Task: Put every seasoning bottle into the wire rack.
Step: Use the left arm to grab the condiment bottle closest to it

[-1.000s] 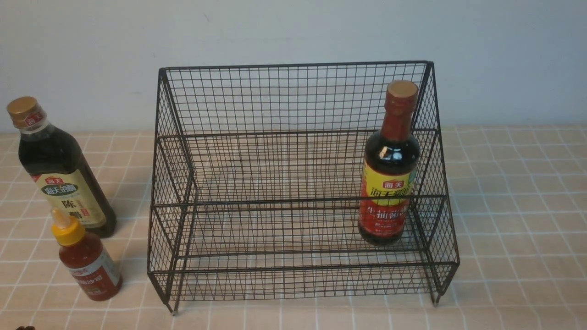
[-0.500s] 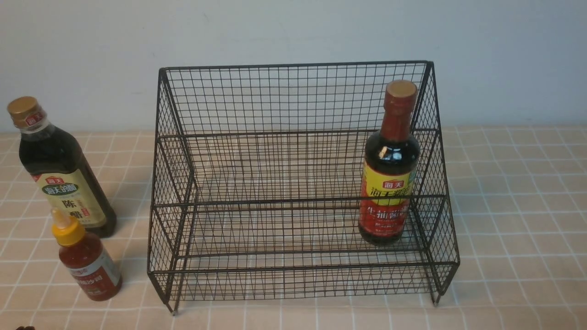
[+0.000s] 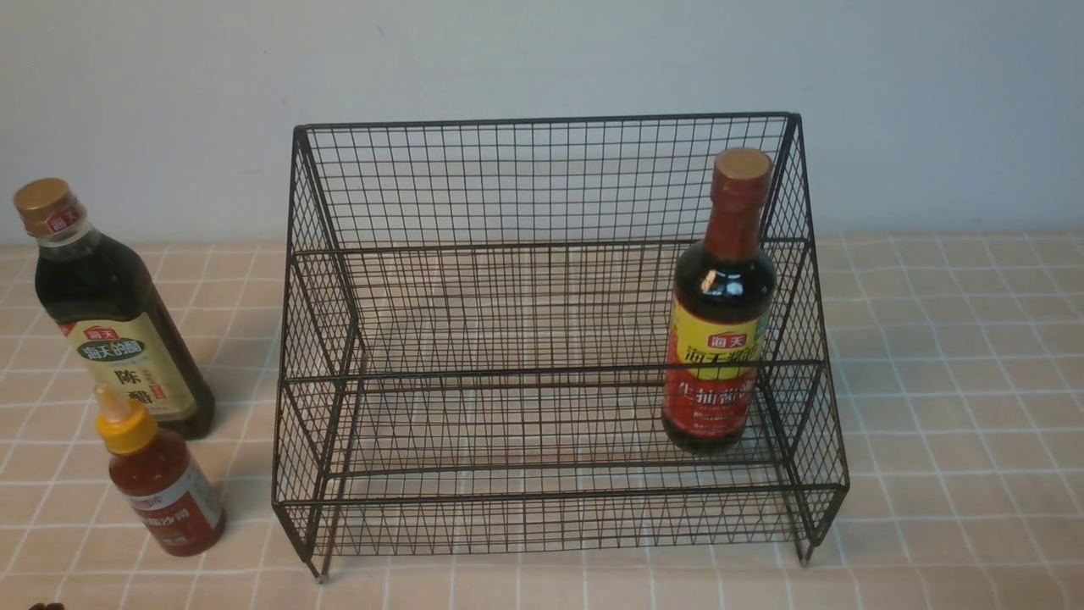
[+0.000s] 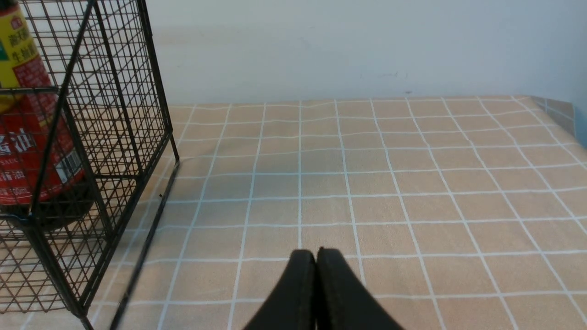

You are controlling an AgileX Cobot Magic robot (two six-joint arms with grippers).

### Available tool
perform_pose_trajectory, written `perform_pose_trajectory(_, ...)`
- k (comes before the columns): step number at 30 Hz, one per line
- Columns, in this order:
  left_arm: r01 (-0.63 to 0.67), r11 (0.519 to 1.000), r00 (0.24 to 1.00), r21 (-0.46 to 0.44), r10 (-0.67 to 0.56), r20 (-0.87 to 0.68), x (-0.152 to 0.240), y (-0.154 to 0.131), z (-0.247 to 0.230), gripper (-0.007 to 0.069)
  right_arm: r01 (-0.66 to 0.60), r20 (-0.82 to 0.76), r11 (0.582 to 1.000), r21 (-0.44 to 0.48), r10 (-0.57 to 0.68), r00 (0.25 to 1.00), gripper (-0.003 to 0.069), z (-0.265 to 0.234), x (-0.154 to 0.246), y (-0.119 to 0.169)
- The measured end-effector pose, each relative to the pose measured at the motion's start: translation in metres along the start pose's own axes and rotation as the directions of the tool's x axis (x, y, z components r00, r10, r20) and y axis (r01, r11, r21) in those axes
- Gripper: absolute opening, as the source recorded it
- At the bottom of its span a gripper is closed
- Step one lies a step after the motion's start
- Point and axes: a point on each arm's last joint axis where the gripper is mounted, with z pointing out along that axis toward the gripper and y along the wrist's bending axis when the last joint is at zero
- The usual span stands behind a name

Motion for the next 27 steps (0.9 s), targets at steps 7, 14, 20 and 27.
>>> perform_pose_trajectory(7,0.078,0.997,0.997,0.021,-0.079,0.016,-0.001,-0.002,0.000,-0.0007,0.000,0.000,1.000,0.000,0.000,1.000,-0.0014,0.000,0.000,0.000)
perform_pose_trajectory(14,0.274,0.956,0.928,0.105,-0.292,0.231,-0.022,-0.003,-0.003,-0.0007,0.000,0.000,1.000,0.000,0.000,1.000,-0.0014,0.000,0.000,0.000)
perform_pose_trajectory(20,0.350,0.922,0.700,0.163,-0.373,0.609,-0.056,0.009,-0.020,-0.0007,0.000,0.000,1.000,0.000,0.000,1.000,-0.0014,0.000,0.000,0.000)
perform_pose_trajectory(27,0.142,0.988,0.779,0.057,-0.147,0.610,-0.073,0.003,-0.019,-0.0007,0.000,0.000,1.000,0.000,0.000,1.000,-0.0014,0.000,0.000,0.000)
